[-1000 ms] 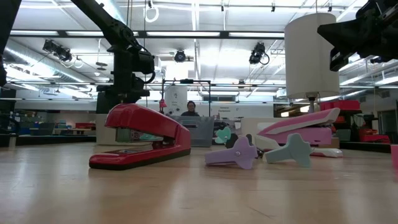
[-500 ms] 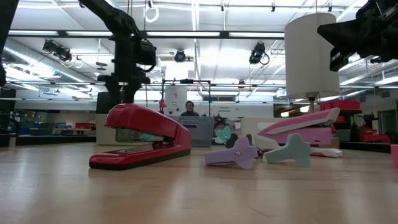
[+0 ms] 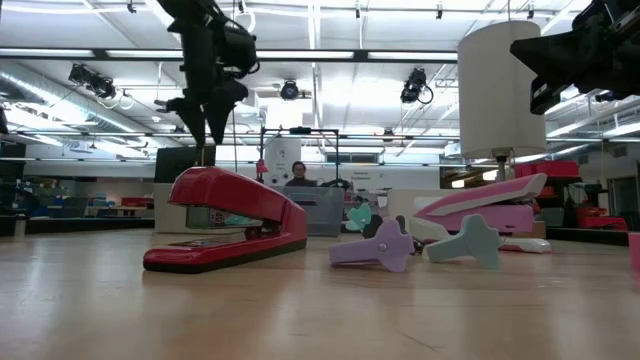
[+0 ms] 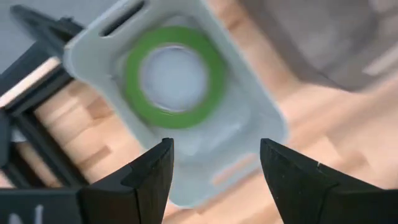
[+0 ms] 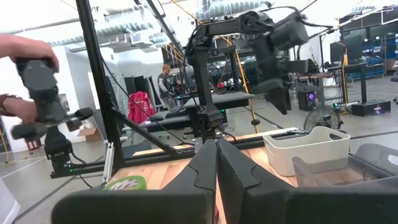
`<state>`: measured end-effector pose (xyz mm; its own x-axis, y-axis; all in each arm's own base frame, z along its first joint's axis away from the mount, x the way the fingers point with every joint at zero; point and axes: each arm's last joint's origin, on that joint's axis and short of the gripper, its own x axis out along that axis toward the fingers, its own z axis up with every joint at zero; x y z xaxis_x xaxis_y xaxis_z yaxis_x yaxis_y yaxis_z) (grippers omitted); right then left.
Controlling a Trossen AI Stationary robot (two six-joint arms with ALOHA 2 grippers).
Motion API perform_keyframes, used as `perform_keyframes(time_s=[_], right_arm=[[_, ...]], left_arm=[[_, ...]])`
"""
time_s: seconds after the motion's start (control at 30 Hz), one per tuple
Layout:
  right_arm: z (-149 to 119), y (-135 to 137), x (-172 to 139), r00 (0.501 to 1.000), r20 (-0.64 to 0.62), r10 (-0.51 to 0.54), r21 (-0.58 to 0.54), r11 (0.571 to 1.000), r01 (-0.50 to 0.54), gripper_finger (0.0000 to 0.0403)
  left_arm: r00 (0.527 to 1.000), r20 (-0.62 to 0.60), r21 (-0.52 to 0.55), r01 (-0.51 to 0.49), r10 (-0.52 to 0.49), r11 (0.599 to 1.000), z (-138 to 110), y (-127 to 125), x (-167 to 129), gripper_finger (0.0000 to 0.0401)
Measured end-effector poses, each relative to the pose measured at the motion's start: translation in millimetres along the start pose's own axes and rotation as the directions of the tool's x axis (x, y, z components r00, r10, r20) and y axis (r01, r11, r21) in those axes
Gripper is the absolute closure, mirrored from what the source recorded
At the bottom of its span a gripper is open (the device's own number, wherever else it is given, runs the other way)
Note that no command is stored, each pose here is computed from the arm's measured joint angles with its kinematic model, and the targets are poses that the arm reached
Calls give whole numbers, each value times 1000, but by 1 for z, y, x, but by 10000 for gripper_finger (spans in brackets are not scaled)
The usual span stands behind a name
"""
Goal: Pick and place Stapler, Stapler remover, tape
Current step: Put the green tape into the gray bin
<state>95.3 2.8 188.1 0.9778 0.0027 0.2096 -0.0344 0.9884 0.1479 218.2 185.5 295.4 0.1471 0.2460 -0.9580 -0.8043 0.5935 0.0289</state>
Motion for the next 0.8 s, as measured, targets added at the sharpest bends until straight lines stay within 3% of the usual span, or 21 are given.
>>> perform_keyframes(time_s=[0.4,0.57,0.8], right_arm=[[0,0,0,1000,0,0,0,1000,0,386],[0,0,0,1000,0,0,0,1000,0,386],[0,0,0,1000,0,0,0,1000,0,386]], left_arm=[[997,-62,283,69,-53,957,-32,-43,-22,158],[996,-53,341,83,-69,936,-37,-57,-24,158],[990,-81,464,140,-115,875,-49,-77,-28,158]])
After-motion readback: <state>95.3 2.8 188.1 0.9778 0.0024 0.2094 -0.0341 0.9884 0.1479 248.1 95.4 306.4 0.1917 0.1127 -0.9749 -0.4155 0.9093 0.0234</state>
